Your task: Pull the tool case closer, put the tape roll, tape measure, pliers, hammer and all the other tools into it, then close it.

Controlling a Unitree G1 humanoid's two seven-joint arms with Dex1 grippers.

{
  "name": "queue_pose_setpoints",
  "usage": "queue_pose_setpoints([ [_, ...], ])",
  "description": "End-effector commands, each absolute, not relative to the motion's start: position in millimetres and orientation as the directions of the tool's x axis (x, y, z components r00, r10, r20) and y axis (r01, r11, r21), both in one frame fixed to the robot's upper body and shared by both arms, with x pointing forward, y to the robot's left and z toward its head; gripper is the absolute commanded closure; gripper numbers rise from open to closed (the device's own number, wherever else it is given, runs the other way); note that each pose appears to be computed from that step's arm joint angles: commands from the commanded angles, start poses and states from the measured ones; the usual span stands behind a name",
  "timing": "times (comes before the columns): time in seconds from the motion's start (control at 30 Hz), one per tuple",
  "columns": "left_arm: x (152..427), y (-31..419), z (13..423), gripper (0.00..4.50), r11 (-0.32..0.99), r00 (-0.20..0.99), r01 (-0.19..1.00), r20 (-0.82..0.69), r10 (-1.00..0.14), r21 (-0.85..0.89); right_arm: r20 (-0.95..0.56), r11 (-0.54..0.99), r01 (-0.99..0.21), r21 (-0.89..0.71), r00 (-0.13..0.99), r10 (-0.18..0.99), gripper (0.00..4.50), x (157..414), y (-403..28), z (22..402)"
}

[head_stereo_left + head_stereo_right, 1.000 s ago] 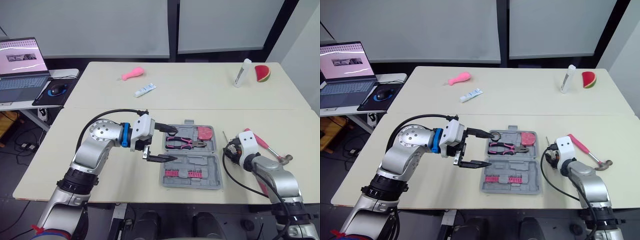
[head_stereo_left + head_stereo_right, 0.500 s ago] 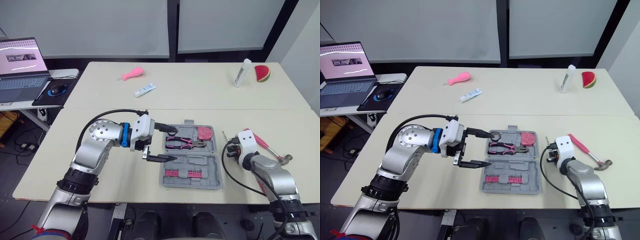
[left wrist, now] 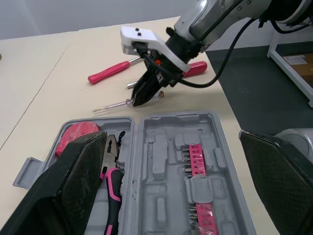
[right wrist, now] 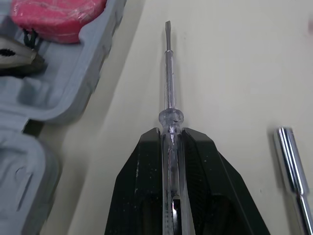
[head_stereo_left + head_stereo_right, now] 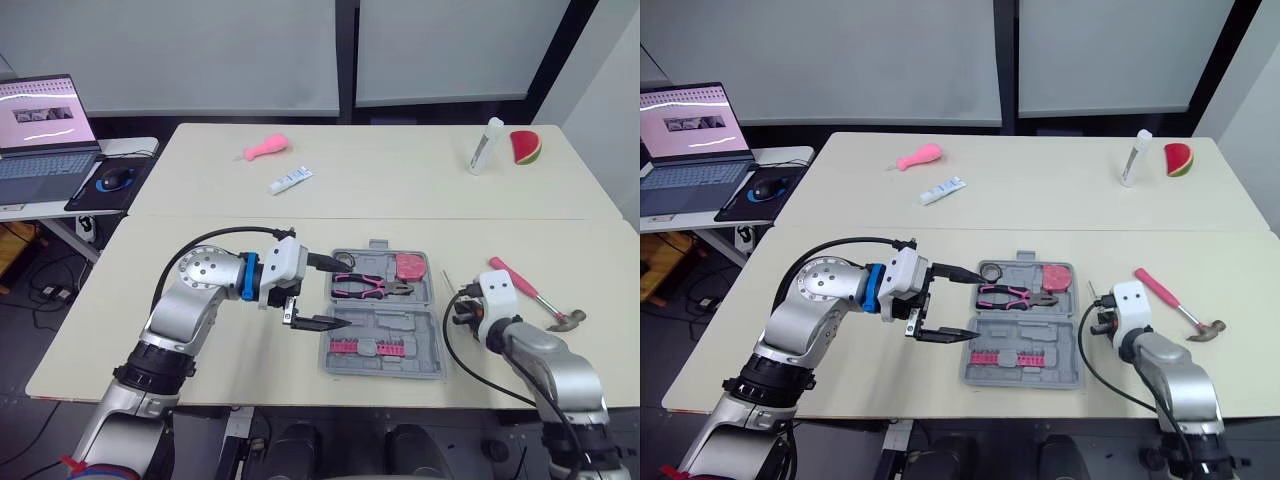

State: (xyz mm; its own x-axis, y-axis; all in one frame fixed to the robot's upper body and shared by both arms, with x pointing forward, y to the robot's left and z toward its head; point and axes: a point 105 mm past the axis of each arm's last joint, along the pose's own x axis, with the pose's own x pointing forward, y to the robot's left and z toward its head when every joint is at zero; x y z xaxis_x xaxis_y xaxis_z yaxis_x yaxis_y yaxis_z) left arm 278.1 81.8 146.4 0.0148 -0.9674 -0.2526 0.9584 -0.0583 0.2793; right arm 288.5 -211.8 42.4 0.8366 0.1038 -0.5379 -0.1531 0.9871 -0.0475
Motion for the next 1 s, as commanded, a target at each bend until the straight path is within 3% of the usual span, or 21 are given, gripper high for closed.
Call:
queue_pose_setpoints([
  [0.03,266.7,76.5,153.5,0.00,-0.100,-0.021,0.946,-0.250,-0.968,0.309,-0.506,0.990,-0.127,-0.053,0.858,0.083,4.13,272.6,-211.8,57.3],
  [0.2,262.9,75.1,153.4,0.00,-0.116,-0.039,0.949,-0.257,-0.966,0.292,-0.547,0.997,-0.073,-0.025,0.836,0.047,4.13,248.2,-211.9,47.5],
  [0.43,263.3,70.9,154.3,0.00,-0.135,-0.059,0.949,-0.261,-0.964,0.284,-0.577,0.998,-0.057,0.028,0.814,0.062,4.13,241.9,-203.7,36.3],
  [0.47,263.6,71.1,154.0,0.00,-0.137,-0.061,0.949,-0.262,-0.963,0.284,-0.575,0.998,-0.055,0.034,0.815,0.065,3.40,242.8,-203.0,36.7],
  [0.67,263.2,70.7,153.3,0.00,-0.135,-0.059,0.949,-0.259,-0.964,0.285,-0.551,0.994,-0.107,0.016,0.829,0.098,2.23,241.3,-207.3,59.1],
  [0.77,263.1,69.7,151.2,0.00,-0.127,-0.054,0.950,-0.253,-0.966,0.284,-0.544,0.969,-0.242,-0.059,0.822,0.172,1.62,236.1,-205.5,80.6],
  [0.87,262.0,70.0,148.7,0.00,-0.124,-0.051,0.951,-0.250,-0.967,0.284,-0.555,0.872,-0.458,-0.172,0.777,0.298,0.91,236.3,-200.5,105.0],
  [0.97,260.6,70.1,146.5,0.00,-0.126,-0.053,0.950,-0.249,-0.967,0.287,-0.661,0.514,-0.787,-0.341,0.590,0.464,0.04,231.7,-188.9,118.7],
  [1.0,259.5,69.6,144.6,0.00,-0.132,-0.058,0.948,-0.251,-0.966,0.290,-0.708,0.317,-0.857,-0.406,0.515,0.484,0.04,231.9,-187.5,118.2],
])
